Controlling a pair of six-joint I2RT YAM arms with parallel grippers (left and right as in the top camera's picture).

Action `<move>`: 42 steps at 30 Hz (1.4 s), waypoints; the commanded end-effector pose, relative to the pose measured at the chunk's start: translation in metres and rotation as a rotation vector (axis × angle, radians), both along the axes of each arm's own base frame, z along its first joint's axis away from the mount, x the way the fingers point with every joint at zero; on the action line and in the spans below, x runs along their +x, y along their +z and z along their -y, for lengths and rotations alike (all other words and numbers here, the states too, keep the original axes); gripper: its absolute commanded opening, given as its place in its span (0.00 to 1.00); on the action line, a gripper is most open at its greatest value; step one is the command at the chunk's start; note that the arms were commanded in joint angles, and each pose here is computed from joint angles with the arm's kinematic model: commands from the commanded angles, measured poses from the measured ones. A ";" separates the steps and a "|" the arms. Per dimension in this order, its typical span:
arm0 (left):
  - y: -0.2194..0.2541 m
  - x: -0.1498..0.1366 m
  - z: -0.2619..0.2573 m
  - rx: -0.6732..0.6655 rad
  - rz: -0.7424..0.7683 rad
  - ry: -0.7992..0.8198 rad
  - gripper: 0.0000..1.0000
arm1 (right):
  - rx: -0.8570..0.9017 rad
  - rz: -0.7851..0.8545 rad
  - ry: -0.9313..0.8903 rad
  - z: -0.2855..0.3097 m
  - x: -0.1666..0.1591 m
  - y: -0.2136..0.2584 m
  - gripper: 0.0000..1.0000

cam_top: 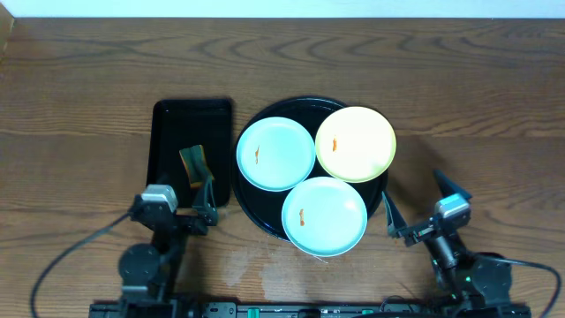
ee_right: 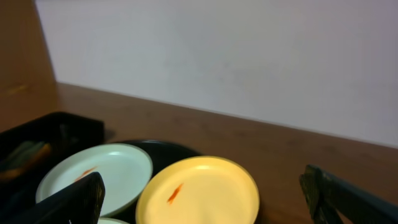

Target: Clean dirty plates on tray and stack at the side

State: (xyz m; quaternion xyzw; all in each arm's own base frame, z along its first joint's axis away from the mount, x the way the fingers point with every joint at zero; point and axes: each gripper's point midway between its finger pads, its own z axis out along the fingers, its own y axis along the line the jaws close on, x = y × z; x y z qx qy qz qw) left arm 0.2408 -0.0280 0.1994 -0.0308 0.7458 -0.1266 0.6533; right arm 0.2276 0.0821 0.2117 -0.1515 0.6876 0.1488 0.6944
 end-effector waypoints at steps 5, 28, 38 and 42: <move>0.054 0.028 0.001 0.030 -0.252 -0.006 0.85 | 0.027 -0.236 0.059 -0.013 0.021 0.063 0.99; -0.054 0.054 -0.025 -0.052 -1.127 0.288 0.79 | -0.059 -1.037 0.229 -0.129 0.136 -0.015 0.72; -0.078 0.055 -0.035 -0.064 -1.211 0.333 0.72 | -0.209 -1.287 -0.036 -0.151 0.131 -0.136 0.33; -0.074 0.052 -0.045 -0.087 -1.203 0.363 0.73 | -0.226 -1.318 -0.021 -0.157 0.135 -0.164 0.33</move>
